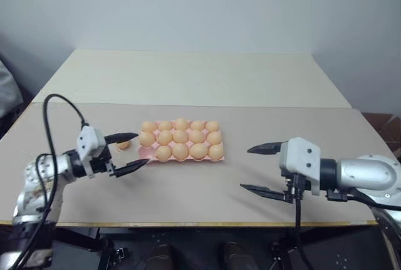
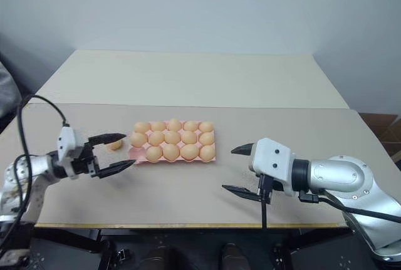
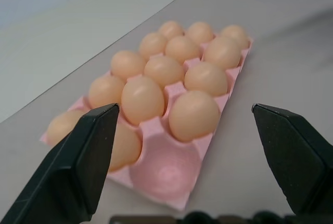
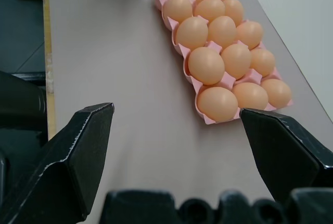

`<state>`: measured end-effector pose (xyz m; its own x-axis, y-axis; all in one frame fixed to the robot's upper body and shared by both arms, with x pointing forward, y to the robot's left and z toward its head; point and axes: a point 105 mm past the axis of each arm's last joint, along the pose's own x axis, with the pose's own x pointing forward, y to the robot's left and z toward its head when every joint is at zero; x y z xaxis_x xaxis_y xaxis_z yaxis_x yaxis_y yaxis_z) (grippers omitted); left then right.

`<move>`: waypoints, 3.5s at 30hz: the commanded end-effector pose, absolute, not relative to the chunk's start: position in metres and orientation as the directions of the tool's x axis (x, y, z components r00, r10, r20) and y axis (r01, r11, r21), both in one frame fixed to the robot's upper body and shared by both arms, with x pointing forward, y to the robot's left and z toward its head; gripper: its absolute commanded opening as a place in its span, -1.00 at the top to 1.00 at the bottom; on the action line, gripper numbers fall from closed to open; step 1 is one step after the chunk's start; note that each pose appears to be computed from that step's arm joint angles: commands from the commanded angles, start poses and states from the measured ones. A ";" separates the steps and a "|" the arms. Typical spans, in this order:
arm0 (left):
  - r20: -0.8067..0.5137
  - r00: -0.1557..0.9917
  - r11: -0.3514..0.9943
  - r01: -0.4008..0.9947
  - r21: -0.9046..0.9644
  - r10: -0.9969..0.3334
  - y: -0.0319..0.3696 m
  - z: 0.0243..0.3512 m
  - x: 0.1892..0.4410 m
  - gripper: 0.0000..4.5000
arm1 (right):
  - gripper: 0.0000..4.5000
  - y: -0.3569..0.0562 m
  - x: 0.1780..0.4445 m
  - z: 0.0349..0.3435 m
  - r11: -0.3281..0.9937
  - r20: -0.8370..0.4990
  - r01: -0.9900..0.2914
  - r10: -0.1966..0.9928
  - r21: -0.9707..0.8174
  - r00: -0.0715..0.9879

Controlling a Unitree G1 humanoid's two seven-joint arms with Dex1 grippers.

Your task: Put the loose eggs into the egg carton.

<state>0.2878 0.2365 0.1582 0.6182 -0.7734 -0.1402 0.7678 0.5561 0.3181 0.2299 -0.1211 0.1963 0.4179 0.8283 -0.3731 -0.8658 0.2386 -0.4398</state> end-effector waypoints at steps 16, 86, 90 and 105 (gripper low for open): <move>-0.110 0.815 0.740 0.566 0.362 -0.569 0.288 0.178 0.245 -0.97 | -1.00 -0.119 0.238 0.204 0.154 -0.390 -0.860 0.842 -0.487 0.372; -0.101 0.540 0.484 0.811 0.329 -0.836 0.229 0.177 0.334 -0.06 | -1.00 -0.125 0.235 0.203 0.307 -0.367 -0.812 0.774 -0.496 0.516; -0.115 0.470 0.422 0.857 0.296 -0.875 0.217 0.173 0.335 -0.06 | -1.00 -0.127 0.235 0.206 0.305 -0.365 -0.802 0.768 -0.514 0.526; -0.123 0.433 0.393 0.883 0.256 -0.893 0.203 0.157 0.350 -0.79 | -1.00 -0.127 0.235 0.206 0.327 -0.347 -0.787 0.762 -0.523 0.547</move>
